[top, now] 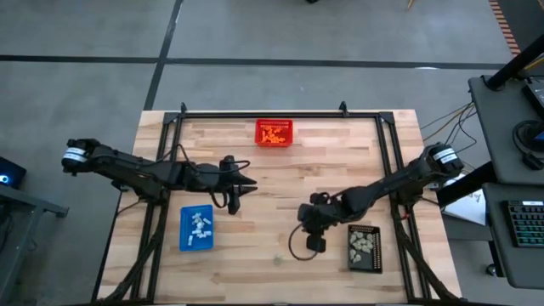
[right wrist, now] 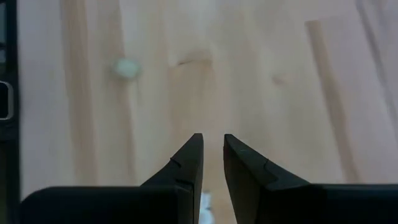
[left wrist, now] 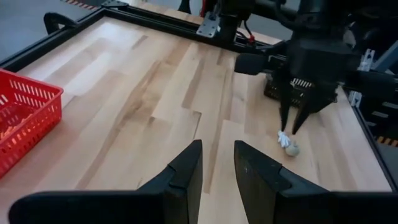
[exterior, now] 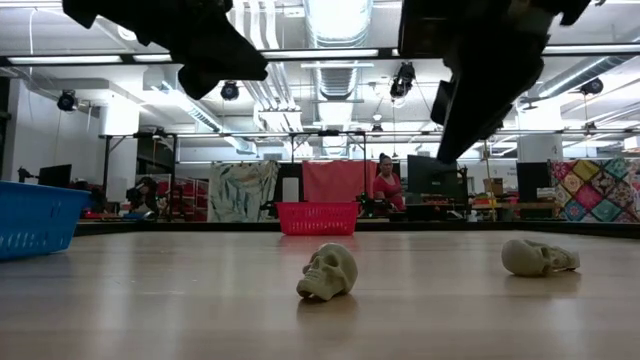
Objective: Sort Halloween decoration
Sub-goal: Put the gray skull toy into the black bin
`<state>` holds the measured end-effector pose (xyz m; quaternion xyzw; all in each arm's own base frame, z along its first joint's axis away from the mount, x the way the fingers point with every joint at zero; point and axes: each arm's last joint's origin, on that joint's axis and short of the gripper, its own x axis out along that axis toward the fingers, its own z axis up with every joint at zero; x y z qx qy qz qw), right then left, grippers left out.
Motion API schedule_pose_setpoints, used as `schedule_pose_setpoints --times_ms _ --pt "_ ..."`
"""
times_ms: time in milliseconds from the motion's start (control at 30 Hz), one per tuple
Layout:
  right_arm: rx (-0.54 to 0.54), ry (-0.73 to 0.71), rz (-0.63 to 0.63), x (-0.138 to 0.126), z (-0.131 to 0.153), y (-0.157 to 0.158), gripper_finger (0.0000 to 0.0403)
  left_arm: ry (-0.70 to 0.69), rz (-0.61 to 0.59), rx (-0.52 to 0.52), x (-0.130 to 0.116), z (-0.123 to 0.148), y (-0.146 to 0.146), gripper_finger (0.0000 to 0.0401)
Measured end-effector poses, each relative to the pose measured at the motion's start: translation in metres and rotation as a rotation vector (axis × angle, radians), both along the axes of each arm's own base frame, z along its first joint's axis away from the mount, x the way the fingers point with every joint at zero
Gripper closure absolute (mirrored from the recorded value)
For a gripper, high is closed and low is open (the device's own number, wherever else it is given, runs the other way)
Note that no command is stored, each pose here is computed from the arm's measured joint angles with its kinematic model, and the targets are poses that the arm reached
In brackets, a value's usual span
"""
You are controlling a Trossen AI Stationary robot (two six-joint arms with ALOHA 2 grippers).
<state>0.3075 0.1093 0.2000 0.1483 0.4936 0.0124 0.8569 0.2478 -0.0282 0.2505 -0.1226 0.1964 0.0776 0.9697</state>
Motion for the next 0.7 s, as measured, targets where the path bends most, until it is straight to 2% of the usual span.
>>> schedule_pose_setpoints --times_ms 233,700 --pt "0.042 0.022 0.043 0.006 0.005 0.027 0.0351 -0.011 -0.009 0.004 0.000 0.003 -0.002 0.0327" --pt "-0.104 0.325 0.089 0.014 0.000 0.043 0.0351 -0.016 -0.015 0.013 0.001 0.003 -0.002 0.0327"
